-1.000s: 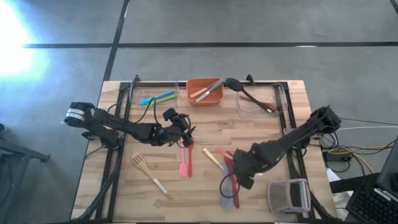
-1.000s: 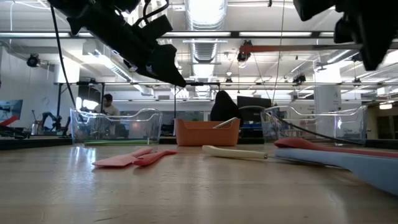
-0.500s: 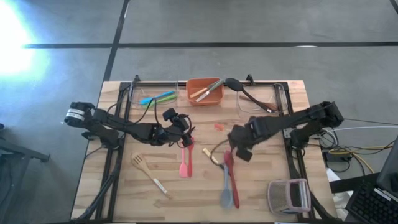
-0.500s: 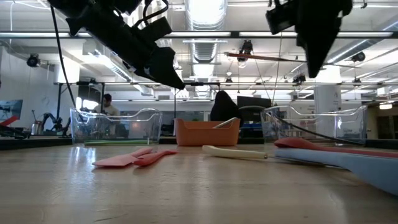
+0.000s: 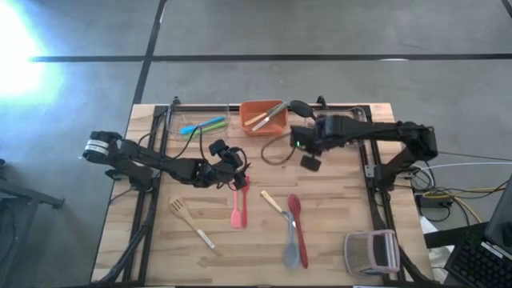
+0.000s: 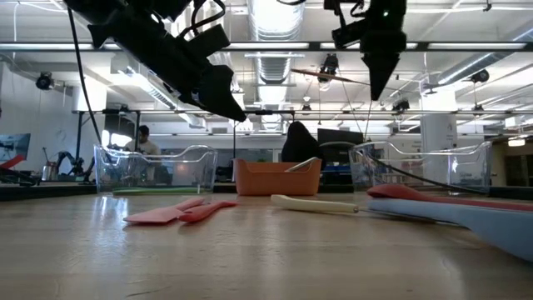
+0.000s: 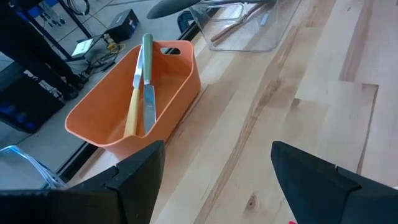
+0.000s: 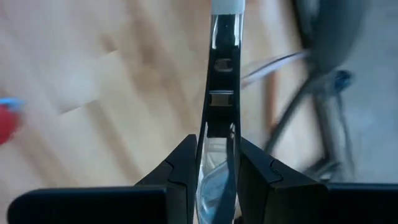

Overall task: Pick & Place Kitchen Items
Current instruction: Put the orange knife into the orange bin

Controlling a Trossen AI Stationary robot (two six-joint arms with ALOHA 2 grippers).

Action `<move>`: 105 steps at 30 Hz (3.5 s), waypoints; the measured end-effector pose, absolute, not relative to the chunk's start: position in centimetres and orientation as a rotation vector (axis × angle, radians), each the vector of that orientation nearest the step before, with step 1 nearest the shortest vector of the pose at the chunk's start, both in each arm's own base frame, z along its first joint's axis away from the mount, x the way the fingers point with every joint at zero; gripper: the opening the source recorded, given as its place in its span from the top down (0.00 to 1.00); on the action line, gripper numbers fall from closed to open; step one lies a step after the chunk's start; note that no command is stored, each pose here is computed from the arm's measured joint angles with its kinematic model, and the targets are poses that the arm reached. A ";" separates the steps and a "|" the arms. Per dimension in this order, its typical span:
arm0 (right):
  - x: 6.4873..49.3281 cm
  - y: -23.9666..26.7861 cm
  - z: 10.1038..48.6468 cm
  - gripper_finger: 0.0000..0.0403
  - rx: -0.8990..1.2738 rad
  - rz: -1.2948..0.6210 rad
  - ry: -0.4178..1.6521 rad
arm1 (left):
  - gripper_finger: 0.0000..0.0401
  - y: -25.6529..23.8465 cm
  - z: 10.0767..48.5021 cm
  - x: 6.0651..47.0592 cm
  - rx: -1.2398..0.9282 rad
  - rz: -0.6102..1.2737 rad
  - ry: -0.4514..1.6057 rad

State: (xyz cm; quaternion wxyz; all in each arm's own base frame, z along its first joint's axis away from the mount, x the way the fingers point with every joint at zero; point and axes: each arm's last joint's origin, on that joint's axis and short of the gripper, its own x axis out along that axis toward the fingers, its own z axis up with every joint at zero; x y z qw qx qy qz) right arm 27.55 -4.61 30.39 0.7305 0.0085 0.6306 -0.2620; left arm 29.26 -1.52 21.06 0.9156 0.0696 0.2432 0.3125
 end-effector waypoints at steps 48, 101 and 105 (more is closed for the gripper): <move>40.7 -20.5 20.9 0.84 -0.918 -0.492 2.063 | 0.26 -1.5 22.6 27.6 0.147 0.635 0.523; 43.5 -20.3 17.6 0.84 -1.050 -0.148 2.001 | 0.26 -1.5 22.7 27.6 0.145 0.635 0.519; 43.7 -20.4 17.6 0.80 -1.048 -0.174 1.978 | 0.26 -1.5 22.7 27.6 0.145 0.635 0.519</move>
